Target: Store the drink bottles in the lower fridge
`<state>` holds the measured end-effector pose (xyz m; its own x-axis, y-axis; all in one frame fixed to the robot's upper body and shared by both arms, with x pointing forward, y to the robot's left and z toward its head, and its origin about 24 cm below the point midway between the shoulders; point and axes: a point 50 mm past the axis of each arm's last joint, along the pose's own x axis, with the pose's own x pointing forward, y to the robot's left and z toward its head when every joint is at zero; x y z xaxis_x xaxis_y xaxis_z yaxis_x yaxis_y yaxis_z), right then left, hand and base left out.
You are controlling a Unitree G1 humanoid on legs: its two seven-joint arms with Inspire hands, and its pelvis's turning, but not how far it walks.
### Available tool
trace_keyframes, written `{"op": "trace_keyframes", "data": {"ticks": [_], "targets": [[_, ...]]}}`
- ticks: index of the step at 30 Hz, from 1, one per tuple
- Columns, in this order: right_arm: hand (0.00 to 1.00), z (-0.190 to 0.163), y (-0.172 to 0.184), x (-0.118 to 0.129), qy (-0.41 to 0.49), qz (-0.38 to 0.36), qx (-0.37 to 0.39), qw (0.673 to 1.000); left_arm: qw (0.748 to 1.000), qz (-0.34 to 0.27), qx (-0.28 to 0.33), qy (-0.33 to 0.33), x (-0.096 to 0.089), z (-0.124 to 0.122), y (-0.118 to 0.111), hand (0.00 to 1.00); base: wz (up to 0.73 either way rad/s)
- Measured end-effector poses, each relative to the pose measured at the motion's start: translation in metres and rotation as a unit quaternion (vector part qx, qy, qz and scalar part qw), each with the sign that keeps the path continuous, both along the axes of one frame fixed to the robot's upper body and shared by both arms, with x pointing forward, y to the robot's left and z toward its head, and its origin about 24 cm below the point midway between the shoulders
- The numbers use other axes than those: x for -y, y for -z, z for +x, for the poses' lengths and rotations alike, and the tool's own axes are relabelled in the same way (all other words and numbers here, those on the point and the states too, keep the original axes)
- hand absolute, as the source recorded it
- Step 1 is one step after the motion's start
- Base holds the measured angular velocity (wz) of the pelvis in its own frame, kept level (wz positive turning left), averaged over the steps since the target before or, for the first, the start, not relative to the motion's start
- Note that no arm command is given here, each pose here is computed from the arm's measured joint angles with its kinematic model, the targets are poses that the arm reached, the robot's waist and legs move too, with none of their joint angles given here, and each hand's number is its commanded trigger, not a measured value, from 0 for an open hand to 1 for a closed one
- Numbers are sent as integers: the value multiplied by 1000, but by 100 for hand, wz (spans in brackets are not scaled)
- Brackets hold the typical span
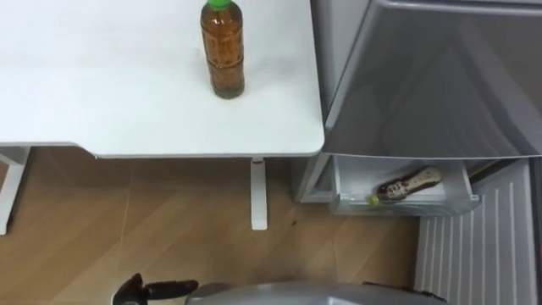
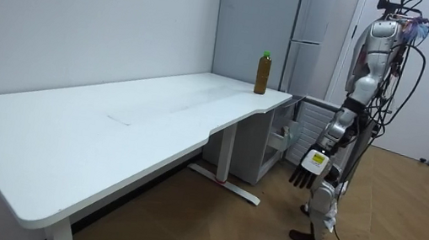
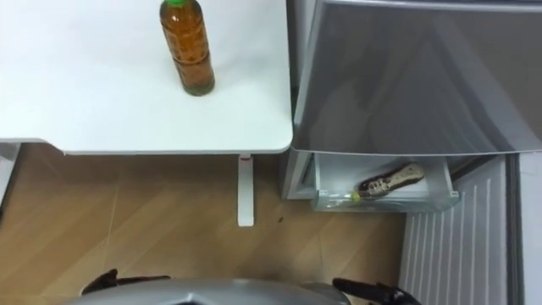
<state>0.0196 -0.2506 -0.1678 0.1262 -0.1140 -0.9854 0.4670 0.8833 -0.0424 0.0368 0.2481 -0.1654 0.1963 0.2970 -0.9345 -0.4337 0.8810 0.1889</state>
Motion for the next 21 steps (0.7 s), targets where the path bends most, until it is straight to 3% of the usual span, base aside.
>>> {"op": "trace_keyframes", "data": {"ticks": [6, 11, 21], "targets": [[0, -8, 0, 2, 16, -6, -9, 1000, 992, 1, 22, -128, -6, -2, -1, 0, -3], [0, -9, 0, 3, 2, -13, -18, 1000, 963, 17, 50, -263, -16, 1, -5, 0, 0], [0, -7, 0, 4, -16, -26, -22, 999, 939, 108, 135, -299, -41, 55, -33, 0, -2]]}}
